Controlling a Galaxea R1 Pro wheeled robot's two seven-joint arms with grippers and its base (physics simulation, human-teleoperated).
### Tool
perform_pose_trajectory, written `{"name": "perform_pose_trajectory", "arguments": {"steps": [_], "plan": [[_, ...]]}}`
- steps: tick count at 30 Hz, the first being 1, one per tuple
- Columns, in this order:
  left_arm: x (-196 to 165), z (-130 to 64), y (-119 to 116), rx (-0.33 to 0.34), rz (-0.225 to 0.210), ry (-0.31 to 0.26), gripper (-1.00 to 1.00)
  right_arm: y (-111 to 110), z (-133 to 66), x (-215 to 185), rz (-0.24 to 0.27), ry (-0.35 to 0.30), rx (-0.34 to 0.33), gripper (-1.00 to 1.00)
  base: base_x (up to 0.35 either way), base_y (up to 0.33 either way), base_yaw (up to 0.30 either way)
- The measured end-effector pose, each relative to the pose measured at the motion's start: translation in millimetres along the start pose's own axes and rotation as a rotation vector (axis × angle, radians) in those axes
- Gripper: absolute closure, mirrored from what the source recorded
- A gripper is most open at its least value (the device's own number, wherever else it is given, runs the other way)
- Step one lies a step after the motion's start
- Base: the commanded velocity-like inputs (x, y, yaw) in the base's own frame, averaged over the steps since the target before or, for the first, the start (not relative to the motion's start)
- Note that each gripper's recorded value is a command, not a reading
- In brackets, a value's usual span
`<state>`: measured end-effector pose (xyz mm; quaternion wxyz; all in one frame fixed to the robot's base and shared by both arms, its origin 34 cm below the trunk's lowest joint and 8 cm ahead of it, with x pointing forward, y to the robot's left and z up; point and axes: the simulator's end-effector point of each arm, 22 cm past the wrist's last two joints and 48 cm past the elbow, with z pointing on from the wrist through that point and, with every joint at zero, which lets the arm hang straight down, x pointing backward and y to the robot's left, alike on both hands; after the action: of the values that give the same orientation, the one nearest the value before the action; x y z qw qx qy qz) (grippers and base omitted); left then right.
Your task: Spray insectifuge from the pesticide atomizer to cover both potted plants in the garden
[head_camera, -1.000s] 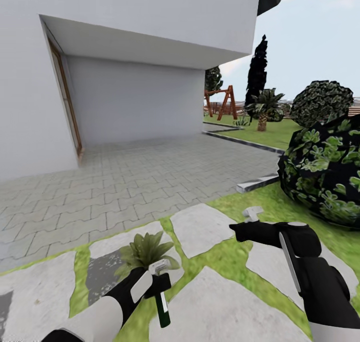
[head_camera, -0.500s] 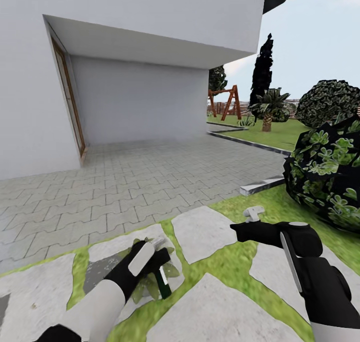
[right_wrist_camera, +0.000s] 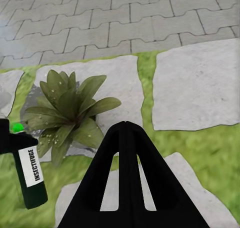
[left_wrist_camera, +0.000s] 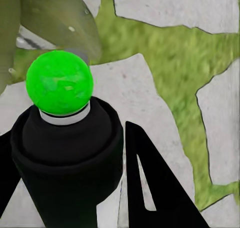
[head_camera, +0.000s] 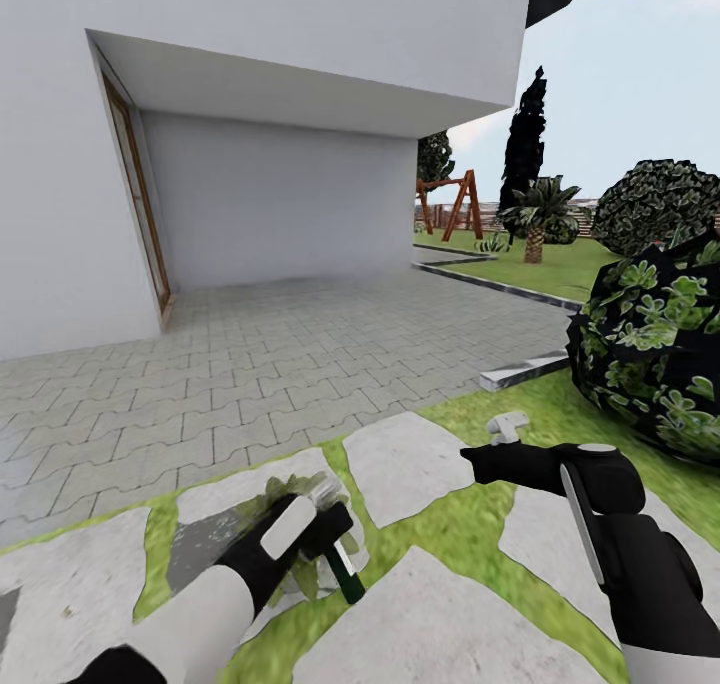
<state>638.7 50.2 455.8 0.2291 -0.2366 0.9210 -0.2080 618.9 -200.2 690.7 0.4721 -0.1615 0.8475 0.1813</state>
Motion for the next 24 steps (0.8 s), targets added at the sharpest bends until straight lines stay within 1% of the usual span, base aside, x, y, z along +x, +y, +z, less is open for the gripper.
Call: {"name": "perform_pose_trajectory", "arguments": {"steps": [3,6,9,12,17,21,24], "plan": [[3.6,7.6,-4.7,0.037,0.042,-0.045,1.00,-0.3,-0.2,0.0,0.000,0.000,0.001,1.00,0.000,0.000,0.000],[9.8,12.6,-12.5,0.076,0.117,-0.101,1.00,0.1,0.0,0.5,0.000,0.001,0.000,1.00,0.000,0.000,0.000],[20.8,16.1,-15.4,0.110,0.154,-0.121,1.00,0.9,0.5,0.5,0.001,0.000,-0.001,1.00,0.000,0.000,0.000],[38.2,21.0,-8.8,0.122,0.161,-0.107,1.00,1.6,0.8,0.4,0.002,-0.001,-0.003,1.00,0.000,0.000,0.000],[68.0,28.7,11.6,0.107,0.153,-0.069,1.00,2.9,1.4,0.9,0.003,-0.001,-0.005,1.00,0.000,0.000,0.000],[78.8,32.1,23.2,0.089,0.152,-0.050,1.00,4.0,1.9,1.4,0.003,-0.001,-0.007,1.00,0.000,0.000,0.000],[76.7,32.2,26.5,0.075,0.145,-0.064,1.00,4.2,2.0,1.4,0.003,-0.001,-0.007,1.00,0.000,0.000,0.000]]}}
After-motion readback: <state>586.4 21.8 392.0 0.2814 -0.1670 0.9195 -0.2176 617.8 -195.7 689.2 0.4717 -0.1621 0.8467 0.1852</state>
